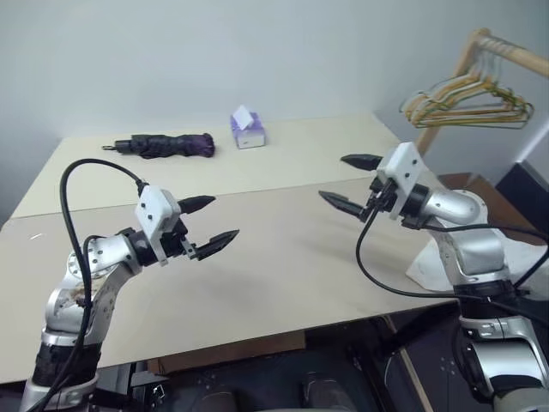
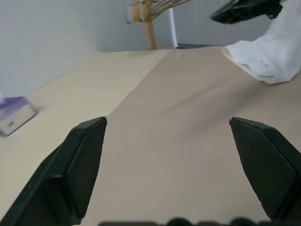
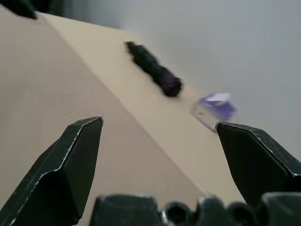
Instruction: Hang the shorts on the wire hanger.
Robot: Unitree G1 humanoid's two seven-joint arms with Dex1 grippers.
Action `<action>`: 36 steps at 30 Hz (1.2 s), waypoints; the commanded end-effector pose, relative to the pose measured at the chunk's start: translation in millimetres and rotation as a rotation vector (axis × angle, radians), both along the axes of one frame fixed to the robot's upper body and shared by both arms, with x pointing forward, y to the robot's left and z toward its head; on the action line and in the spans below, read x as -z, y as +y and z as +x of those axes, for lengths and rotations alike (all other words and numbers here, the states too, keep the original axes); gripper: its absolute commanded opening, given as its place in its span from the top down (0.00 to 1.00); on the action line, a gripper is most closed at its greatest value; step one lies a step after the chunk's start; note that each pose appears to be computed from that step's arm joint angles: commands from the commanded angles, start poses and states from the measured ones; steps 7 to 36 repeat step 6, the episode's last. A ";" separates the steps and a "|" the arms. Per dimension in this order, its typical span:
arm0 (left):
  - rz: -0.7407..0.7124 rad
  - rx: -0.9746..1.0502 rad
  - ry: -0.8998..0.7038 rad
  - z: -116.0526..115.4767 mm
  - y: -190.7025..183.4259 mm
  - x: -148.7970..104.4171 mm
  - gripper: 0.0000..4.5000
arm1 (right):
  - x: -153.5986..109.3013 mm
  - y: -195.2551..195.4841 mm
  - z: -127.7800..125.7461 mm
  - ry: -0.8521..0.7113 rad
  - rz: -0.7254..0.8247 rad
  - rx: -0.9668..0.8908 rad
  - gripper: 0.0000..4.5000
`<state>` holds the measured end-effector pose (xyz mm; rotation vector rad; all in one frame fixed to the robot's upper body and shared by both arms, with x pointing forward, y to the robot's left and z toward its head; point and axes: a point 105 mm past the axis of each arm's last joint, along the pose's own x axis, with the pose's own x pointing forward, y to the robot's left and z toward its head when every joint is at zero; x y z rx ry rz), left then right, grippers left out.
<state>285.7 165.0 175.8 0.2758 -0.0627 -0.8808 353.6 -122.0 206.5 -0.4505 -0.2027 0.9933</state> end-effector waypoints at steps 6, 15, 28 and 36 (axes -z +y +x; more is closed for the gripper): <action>0.043 -0.025 -0.062 -4.7 4.6 -11.8 0.00 | -12.0 4.3 -2.0 -0.019 0.022 -0.068 0.00; 0.043 -0.025 -0.062 -4.7 4.6 -11.8 0.00 | -12.0 4.3 -2.0 -0.019 0.022 -0.068 0.00; 0.043 -0.025 -0.062 -4.7 4.6 -11.8 0.00 | -12.0 4.3 -2.0 -0.019 0.022 -0.068 0.00; 0.043 -0.025 -0.062 -4.7 4.6 -11.8 0.00 | -12.0 4.3 -2.0 -0.019 0.022 -0.068 0.00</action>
